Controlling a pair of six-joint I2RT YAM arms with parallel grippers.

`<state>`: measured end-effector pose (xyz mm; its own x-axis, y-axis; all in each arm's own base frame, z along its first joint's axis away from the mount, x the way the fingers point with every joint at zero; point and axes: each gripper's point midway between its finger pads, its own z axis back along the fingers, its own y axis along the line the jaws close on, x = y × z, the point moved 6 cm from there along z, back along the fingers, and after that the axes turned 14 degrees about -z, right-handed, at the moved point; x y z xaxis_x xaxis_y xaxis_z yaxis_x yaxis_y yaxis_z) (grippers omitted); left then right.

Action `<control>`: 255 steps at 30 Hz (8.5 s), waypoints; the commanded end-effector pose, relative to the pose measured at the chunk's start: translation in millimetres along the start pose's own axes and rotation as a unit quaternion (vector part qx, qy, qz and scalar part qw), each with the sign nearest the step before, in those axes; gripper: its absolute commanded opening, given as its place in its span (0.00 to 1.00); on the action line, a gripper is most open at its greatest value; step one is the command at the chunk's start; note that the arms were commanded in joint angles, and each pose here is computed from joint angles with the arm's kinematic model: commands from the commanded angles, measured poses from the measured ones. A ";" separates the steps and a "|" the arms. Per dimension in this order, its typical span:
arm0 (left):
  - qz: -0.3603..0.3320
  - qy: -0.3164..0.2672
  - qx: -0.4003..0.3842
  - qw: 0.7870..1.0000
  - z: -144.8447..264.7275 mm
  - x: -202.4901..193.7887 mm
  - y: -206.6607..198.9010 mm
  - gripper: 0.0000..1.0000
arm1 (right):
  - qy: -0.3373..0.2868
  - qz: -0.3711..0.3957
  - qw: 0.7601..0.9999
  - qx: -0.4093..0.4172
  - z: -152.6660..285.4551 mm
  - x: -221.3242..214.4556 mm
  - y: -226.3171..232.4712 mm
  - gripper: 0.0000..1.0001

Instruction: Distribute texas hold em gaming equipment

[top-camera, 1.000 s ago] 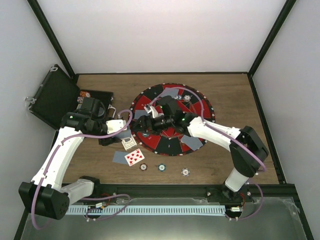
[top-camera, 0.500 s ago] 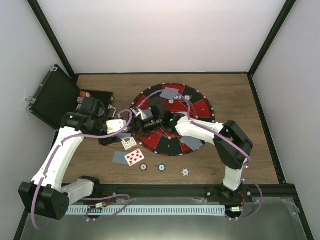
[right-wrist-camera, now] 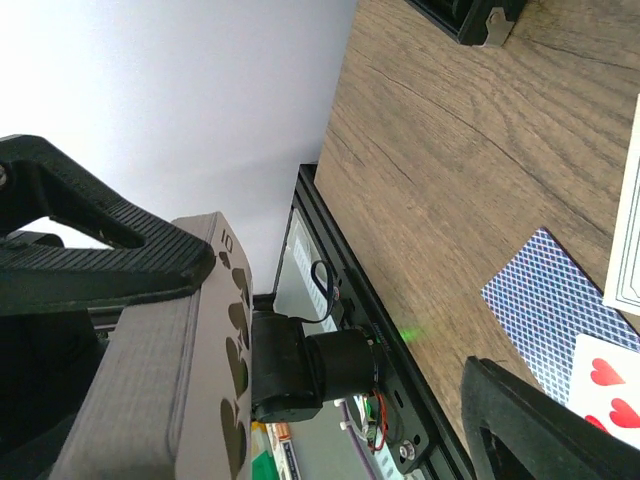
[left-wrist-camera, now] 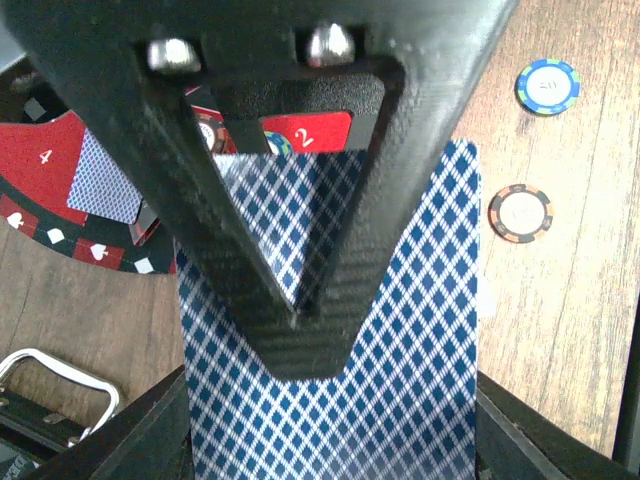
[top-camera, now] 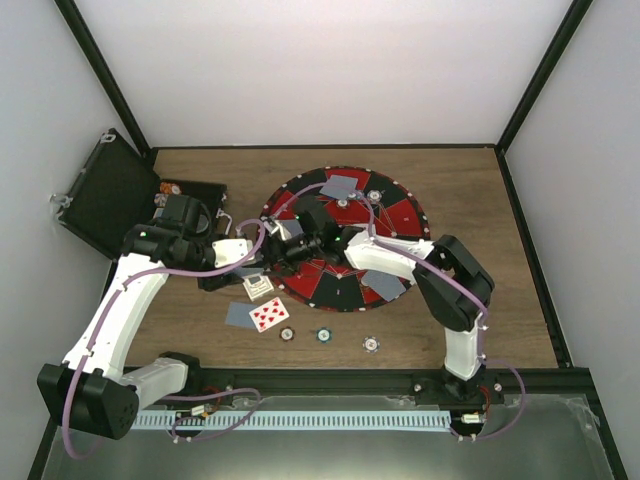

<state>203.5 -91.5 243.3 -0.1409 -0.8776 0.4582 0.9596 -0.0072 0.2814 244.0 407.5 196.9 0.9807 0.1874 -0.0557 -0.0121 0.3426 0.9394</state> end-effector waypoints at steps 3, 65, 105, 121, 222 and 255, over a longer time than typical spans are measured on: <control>-0.014 -0.011 0.010 1.000 6.4 4.4 -1.2 0.05 | -0.023 -0.018 1.000 -0.011 23.7 3.1 -14.8 0.74; -0.017 0.013 0.004 1.000 -1.0 -4.6 -3.7 0.05 | -0.281 -0.123 0.912 -0.274 281.9 127.7 -174.6 0.04; -0.019 0.002 0.005 1.000 -1.3 -1.8 -1.2 0.05 | -0.278 -0.049 0.947 -0.155 250.2 82.5 -86.0 0.83; -0.015 -0.001 0.006 1.000 -1.3 -0.9 -0.7 0.05 | -0.067 0.024 0.997 0.019 68.6 21.1 18.5 0.88; 0.035 0.117 -0.019 0.992 -40.3 -90.6 -4.8 0.04 | -0.272 -0.101 0.950 -0.117 288.3 92.0 -134.2 0.01; 0.072 0.135 -0.072 0.986 -89.3 -139.2 -48.9 1.00 | -0.372 -0.119 0.879 -0.275 341.4 95.6 -139.2 1.00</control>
<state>200.0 -10.2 78.9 0.0522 -0.9743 0.2189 0.9915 0.0768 0.1052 407.8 71.6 139.5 0.8528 -0.5128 0.0986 0.3428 0.6923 0.6350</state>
